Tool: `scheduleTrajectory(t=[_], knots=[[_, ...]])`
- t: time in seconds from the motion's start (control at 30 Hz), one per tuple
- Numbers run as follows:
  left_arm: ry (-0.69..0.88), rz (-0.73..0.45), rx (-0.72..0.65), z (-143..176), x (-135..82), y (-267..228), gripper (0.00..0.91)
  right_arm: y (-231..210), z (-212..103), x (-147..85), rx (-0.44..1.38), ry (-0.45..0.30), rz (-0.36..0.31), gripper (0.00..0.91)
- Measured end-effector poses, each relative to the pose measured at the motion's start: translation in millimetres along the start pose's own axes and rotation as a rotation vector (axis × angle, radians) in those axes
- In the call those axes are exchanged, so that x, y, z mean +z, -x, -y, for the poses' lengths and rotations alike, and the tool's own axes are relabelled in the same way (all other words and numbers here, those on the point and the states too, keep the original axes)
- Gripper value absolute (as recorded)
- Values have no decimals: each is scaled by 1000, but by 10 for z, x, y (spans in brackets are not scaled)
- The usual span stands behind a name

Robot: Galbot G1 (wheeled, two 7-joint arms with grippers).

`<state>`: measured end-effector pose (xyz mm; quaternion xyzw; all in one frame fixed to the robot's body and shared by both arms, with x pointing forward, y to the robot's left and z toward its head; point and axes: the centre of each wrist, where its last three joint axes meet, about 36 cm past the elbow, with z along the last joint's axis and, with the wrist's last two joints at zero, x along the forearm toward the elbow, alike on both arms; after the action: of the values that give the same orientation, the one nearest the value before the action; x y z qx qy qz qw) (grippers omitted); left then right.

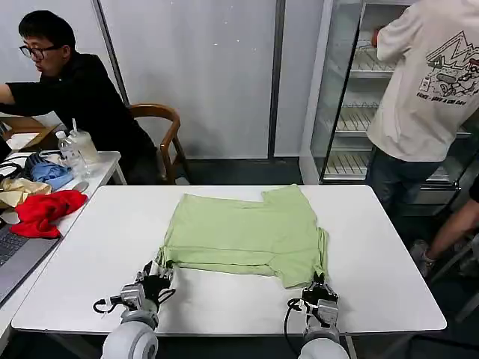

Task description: Fold and organize the clothes.

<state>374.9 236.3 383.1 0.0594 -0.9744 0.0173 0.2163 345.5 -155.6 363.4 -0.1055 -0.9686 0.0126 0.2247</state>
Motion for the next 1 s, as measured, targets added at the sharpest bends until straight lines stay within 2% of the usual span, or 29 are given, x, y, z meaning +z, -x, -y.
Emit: scheduleTrajectory(t=[0.1, 0.13, 0.17, 0.2, 0.23, 0.33, 0.37, 0.7, 1.0], knots=[[6, 0, 0, -21, -9, 35, 907, 9, 7, -19, -6, -7, 2, 0], [7, -2, 1, -24, -6, 49, 836, 12, 10, -24, -6, -9, 2, 0], [7, -5, 3, -24, -2, 67, 695, 22, 14, -28, -6, -12, 3, 0], [7, -8, 4, -18, 1, 80, 494, 32, 20, -36, -4, -13, 5, 0], [7, -12, 7, -13, 7, 93, 433, 42, 23, -43, -3, -14, 6, 0], [8, -18, 13, 10, 19, 139, 40, 66, 37, -68, 2, -14, 11, 0], [8, -20, 16, 22, 25, 154, 20, 67, 36, -71, 2, -14, 12, 0], [8, -28, 34, 91, 87, 253, 30, 76, 20, -64, 4, -11, 14, 0], [22, -30, 18, 34, 114, 240, 20, 29, 40, -59, 4, -25, 16, 0]])
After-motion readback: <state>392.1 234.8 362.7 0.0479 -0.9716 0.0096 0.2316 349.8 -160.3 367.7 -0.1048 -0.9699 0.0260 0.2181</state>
